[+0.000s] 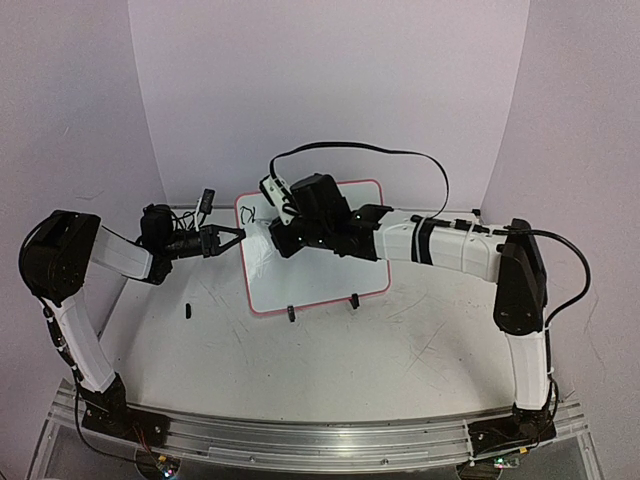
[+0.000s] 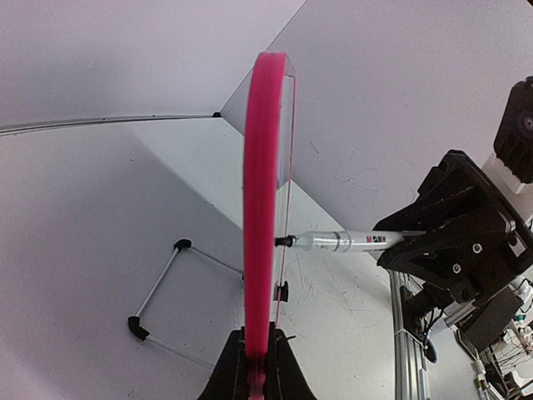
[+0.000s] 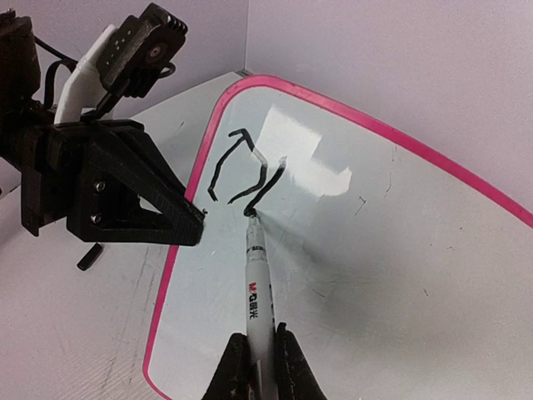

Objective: Write a sentence on the whiteboard

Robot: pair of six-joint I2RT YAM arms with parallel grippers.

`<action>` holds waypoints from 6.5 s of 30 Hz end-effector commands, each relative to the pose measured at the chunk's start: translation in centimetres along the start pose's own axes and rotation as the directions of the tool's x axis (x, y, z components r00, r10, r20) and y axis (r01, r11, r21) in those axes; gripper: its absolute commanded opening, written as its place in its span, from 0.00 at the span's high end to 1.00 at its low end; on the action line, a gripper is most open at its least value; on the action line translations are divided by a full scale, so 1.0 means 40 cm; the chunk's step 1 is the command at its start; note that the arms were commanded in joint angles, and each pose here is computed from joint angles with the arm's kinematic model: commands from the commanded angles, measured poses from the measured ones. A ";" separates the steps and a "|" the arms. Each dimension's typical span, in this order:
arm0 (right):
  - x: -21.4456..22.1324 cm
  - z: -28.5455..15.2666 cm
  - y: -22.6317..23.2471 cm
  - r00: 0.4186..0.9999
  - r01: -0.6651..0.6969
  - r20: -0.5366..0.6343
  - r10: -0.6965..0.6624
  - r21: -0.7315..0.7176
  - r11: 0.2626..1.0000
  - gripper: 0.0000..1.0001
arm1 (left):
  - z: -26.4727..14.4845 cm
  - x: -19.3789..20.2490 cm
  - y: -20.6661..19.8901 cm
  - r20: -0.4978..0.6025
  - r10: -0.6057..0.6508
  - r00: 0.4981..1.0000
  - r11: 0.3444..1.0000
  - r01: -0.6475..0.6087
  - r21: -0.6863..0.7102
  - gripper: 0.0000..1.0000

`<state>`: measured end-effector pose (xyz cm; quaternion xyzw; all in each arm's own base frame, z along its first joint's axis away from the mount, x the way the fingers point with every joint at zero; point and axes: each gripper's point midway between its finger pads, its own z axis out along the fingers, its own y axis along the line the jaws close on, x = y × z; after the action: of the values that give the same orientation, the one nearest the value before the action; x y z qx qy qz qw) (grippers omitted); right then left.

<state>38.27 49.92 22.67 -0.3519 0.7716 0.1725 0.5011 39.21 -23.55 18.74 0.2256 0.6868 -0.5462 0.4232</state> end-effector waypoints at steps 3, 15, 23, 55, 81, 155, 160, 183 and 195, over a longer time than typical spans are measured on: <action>-0.076 -0.020 -0.049 0.998 -0.028 0.065 0.023 0.071 0.997 1.00 | 0.008 -0.050 -0.046 0.019 0.086 0.996 0.994 -0.087 0.059 1.00; -0.083 -0.026 -0.089 0.997 -0.061 0.061 0.054 0.127 0.990 1.00 | 0.009 -0.051 -0.046 0.018 0.086 0.996 0.994 -0.087 0.063 1.00; -0.132 -0.124 -0.005 0.984 0.018 0.179 -0.008 -0.058 0.998 1.00 | 0.008 -0.050 -0.046 0.018 0.085 0.996 0.994 -0.086 0.061 1.00; -0.069 -0.035 -0.052 0.995 -0.045 0.088 0.043 0.019 0.999 1.00 | 0.008 -0.052 -0.047 0.018 0.086 0.996 0.994 -0.087 0.062 1.00; -0.038 -0.038 -0.103 0.996 -0.074 0.054 0.070 0.091 0.993 1.00 | 0.008 -0.050 -0.046 0.016 0.085 0.996 0.994 -0.086 0.061 1.00; 0.050 -0.015 -0.065 0.992 -0.118 -0.027 0.120 0.042 0.992 1.00 | 0.011 -0.049 -0.042 0.011 0.082 0.997 0.995 -0.082 0.062 1.00; 0.046 -0.036 -0.089 0.993 -0.115 -0.018 0.117 0.094 0.989 1.00 | 0.011 -0.048 -0.040 0.011 0.081 0.997 0.995 -0.081 0.060 1.00; -0.120 -0.199 -0.034 0.968 -0.047 0.240 0.067 -0.088 0.995 1.00 | 0.011 -0.059 -0.054 0.011 0.094 0.995 0.992 -0.095 0.077 1.00; -0.106 -0.195 -0.032 0.974 0.003 0.226 0.018 -0.091 0.996 1.00 | 0.007 -0.063 -0.060 0.030 0.146 0.989 0.988 -0.147 0.039 1.00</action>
<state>35.38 46.04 26.42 -0.3540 0.7280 0.2333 0.5387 39.21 -23.71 19.09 0.2376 0.6841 -0.5442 0.4236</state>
